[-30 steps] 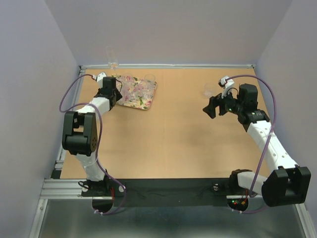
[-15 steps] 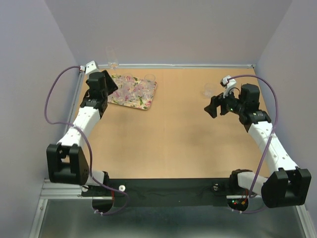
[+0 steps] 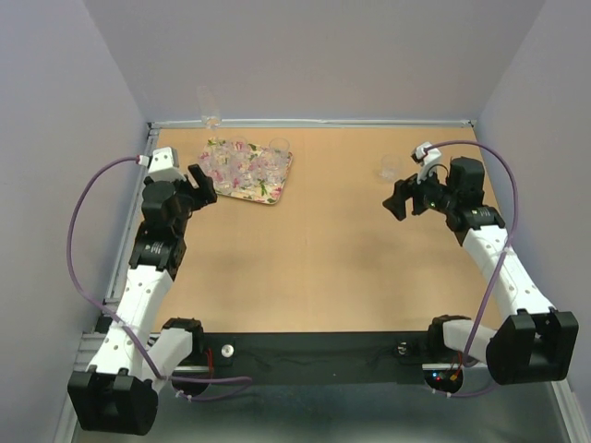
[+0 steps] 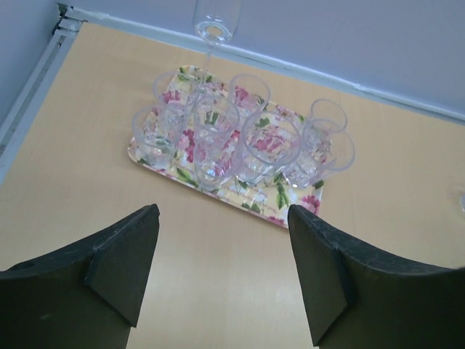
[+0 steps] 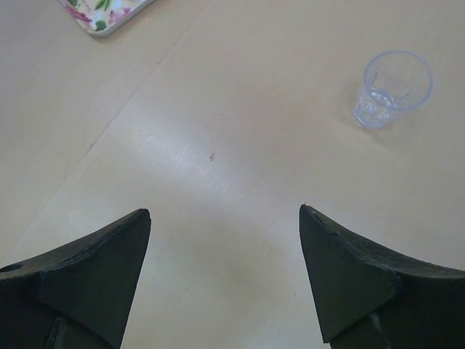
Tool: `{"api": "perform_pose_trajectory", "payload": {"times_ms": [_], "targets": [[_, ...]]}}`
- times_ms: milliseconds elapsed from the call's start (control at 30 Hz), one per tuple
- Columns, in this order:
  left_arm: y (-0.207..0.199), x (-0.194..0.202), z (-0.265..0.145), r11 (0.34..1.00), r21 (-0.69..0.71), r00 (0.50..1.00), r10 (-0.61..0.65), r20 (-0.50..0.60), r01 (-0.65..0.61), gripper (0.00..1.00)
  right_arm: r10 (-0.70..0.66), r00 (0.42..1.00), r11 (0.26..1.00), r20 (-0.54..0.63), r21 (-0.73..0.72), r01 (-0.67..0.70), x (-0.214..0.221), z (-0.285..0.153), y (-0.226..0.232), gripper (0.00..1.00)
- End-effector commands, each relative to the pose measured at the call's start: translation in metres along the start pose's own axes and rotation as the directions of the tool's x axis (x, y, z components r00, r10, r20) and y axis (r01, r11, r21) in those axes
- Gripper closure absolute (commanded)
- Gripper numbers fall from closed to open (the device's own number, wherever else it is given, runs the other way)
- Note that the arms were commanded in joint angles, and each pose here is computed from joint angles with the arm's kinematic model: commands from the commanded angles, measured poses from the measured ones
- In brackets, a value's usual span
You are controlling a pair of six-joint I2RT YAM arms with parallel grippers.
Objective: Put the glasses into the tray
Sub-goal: Grab a glass with a robot arm
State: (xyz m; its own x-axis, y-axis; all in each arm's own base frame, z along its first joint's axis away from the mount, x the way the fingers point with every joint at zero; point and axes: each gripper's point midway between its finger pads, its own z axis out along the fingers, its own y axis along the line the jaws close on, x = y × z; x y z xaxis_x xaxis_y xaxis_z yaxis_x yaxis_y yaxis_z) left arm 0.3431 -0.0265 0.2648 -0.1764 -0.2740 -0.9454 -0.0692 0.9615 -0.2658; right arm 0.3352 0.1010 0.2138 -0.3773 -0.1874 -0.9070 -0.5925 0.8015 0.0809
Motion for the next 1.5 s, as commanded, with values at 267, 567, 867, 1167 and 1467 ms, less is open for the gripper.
{"api": "perform_pose_trajectory", "payload": {"times_ms": [267, 567, 867, 1167, 1467], "targets": [[-0.009, 0.003, -0.034, 0.988, 0.118, 0.993, 0.087, 0.077, -0.095, 0.17, 0.006, 1.0, 1.0, -0.03, 0.01, -0.006, 0.014, 0.017, -0.017, 0.12], [-0.011, -0.002, -0.041, 0.987, 0.13, 0.991, 0.085, 0.099, -0.098, 0.17, 0.024, 0.999, 0.999, -0.043, 0.027, -0.022, 0.003, 0.03, -0.031, 0.12], [-0.013, -0.006, -0.045, 0.986, 0.139, 0.99, 0.078, 0.116, -0.094, 0.17, 0.023, 0.999, 0.998, -0.035, 0.055, -0.021, -0.017, 0.044, -0.05, 0.12], [-0.013, -0.005, -0.046, 0.986, 0.139, 0.99, 0.078, 0.116, -0.094, 0.17, -0.05, 0.997, 0.999, -0.05, -0.015, 0.049, -0.029, 0.063, -0.057, 0.08], [-0.013, -0.004, -0.045, 0.986, 0.14, 0.991, 0.078, 0.112, -0.094, 0.17, -0.059, 0.98, 0.997, -0.191, 0.041, 0.068, -0.019, 0.097, -0.09, 0.1]]}}
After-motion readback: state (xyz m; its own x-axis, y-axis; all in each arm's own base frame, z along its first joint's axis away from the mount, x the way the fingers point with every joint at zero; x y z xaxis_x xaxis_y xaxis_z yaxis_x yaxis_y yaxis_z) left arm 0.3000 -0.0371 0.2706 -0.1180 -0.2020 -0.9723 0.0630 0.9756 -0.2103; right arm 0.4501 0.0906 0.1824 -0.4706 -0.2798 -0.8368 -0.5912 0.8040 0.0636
